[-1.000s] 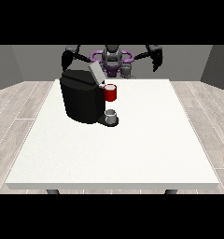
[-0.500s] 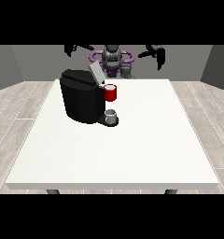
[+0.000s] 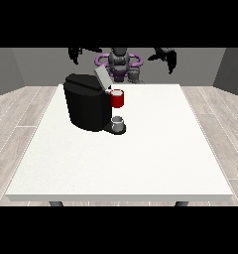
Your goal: Insert the coffee pod into the coffee machine and close the lid
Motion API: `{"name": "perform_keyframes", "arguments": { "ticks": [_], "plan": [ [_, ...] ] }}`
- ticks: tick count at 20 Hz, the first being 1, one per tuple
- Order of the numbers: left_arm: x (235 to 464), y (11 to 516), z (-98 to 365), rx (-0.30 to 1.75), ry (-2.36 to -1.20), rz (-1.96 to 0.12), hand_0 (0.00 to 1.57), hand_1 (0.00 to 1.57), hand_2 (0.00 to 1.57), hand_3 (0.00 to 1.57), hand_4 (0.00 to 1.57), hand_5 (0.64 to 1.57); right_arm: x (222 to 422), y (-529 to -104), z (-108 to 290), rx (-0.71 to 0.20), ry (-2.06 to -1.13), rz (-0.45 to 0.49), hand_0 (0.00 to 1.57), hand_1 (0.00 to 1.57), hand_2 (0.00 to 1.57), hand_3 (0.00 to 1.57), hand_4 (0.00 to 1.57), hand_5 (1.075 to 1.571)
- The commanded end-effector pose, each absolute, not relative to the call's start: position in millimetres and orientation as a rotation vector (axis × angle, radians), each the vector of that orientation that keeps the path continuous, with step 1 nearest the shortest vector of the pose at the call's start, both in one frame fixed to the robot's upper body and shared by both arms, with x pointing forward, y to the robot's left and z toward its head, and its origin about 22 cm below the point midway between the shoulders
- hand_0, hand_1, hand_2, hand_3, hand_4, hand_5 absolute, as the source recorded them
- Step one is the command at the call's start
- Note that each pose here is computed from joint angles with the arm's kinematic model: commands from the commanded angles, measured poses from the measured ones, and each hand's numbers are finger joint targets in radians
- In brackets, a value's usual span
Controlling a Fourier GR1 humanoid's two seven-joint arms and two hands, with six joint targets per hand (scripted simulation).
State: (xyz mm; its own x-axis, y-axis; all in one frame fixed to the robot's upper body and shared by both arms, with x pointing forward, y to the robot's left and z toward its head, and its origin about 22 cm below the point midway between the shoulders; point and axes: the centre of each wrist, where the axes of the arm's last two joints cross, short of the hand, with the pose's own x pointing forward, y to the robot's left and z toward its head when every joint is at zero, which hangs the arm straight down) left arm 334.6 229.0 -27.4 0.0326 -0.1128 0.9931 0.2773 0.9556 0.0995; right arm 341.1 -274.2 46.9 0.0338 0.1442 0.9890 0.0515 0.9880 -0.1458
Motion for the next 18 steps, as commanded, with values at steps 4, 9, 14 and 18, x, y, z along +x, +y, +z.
{"name": "perform_keyframes", "arguments": {
  "ticks": [4, 9, 14, 18],
  "plan": [
    [327.7, 221.1, -6.6, -0.133, -1.626, -0.294, 0.00, 0.00, 0.00, 0.00, 0.26, 1.571, 369.0, -281.7, 76.9, -0.070, -1.556, -0.004, 0.00, 0.00, 0.00, 0.00, 0.10, 1.571],
    [305.4, 231.7, -2.1, -0.103, -1.620, -0.277, 0.00, 0.00, 0.00, 0.00, 0.37, 1.571, 367.7, -260.3, 57.8, -0.044, -1.528, -0.003, 0.00, 0.00, 0.00, 0.00, 0.06, 1.571],
    [302.6, 239.4, 11.6, -0.081, -1.654, -0.281, 0.00, 0.00, 0.00, 0.00, 0.37, 1.571, 382.8, -249.3, 77.6, -0.037, -1.547, 0.071, 0.00, 0.00, 0.00, 0.00, 0.00, 1.571],
    [295.2, 260.7, 11.3, -0.061, -1.670, -0.277, 0.00, 0.00, 0.00, 0.00, 0.37, 1.571, 381.1, -221.3, 65.2, -0.038, -1.559, 0.127, 0.00, 0.00, 0.00, 0.00, 0.00, 1.571]
  ]
}}
